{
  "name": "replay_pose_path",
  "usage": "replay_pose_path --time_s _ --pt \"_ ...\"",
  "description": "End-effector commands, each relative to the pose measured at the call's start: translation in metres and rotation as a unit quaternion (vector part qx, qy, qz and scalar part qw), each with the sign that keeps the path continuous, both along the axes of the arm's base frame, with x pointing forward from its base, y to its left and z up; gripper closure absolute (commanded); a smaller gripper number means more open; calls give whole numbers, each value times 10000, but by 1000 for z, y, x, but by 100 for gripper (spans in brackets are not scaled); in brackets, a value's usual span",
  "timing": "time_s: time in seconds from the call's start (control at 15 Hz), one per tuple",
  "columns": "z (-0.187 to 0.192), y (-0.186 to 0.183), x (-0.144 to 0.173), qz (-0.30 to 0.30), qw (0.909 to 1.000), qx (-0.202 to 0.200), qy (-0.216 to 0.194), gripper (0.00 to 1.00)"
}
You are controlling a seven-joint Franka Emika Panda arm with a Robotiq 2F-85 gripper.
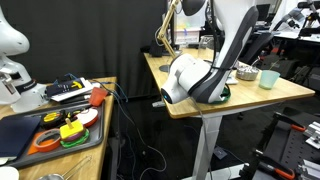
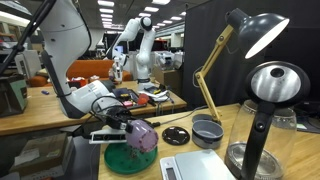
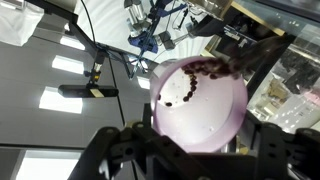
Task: Pour the contents in the purple cup onto the green plate
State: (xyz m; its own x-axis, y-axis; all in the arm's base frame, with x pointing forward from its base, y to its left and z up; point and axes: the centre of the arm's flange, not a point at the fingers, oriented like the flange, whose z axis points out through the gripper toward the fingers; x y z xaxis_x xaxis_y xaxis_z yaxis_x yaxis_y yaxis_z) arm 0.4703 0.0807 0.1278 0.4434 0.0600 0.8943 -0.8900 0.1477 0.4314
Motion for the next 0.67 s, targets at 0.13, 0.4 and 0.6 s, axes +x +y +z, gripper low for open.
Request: replay_pose_path --time_s 0.13,0.4,0.6 --pt "0 7 7 -175 9990 -382 -138 46" --pt "6 8 5 85 9989 -89 -448 46" --pt "13 12 -1 271 9966 117 -774 46"
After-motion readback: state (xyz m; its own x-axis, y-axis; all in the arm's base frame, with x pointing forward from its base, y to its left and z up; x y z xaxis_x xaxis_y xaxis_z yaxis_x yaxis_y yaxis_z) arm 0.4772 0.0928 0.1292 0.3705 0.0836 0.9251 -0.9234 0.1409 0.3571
